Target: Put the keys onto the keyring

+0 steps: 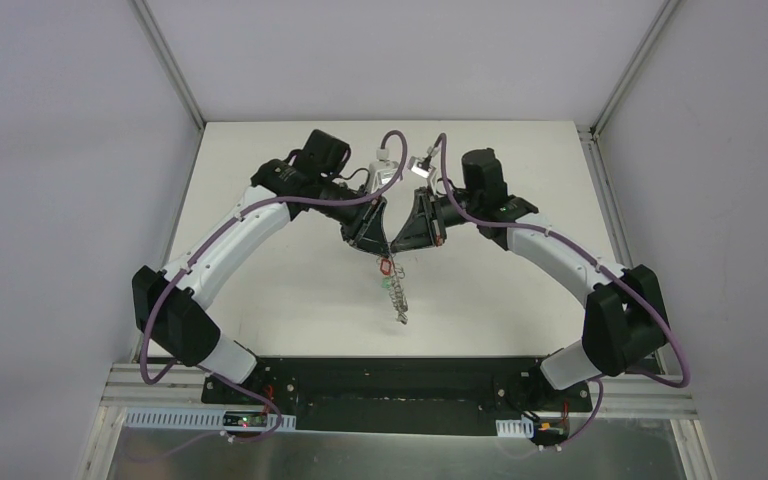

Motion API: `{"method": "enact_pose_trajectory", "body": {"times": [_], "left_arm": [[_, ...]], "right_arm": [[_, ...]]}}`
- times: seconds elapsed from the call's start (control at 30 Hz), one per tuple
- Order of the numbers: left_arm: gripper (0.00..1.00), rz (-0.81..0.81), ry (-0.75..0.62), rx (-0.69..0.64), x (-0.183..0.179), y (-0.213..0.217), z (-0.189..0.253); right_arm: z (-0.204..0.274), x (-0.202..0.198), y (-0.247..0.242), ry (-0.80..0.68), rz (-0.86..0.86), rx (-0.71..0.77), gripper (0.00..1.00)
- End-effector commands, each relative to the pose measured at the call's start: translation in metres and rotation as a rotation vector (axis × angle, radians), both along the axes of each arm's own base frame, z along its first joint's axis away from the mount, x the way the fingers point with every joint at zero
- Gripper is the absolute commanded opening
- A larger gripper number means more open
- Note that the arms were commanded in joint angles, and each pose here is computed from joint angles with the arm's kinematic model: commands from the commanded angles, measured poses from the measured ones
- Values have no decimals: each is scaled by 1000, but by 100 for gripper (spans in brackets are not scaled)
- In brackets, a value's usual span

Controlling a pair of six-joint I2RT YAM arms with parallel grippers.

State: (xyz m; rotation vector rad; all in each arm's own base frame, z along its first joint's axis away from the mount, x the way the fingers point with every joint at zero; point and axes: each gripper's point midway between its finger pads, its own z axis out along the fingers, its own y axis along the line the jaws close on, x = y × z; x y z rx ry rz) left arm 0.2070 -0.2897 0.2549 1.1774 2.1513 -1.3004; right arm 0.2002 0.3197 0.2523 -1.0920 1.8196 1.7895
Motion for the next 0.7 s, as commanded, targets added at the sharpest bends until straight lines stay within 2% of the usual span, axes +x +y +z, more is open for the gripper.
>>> {"method": "enact_pose_trajectory", "body": {"times": [0.0,0.2,0.37,0.67], "left_arm": [[28,-44,-133,-138,-5,2,27],[39,-32,-242,-193,6,8,24],[44,-51,-312,-213,10,9,14],[47,-84,-394,-226,16,8,5]], "right_arm": [[32,6,1,-51,8,62,0],[37,10,-2,-33,-14,80,0],[41,12,-2,-11,-19,91,0],[40,15,-2,4,-21,94,0]]}}
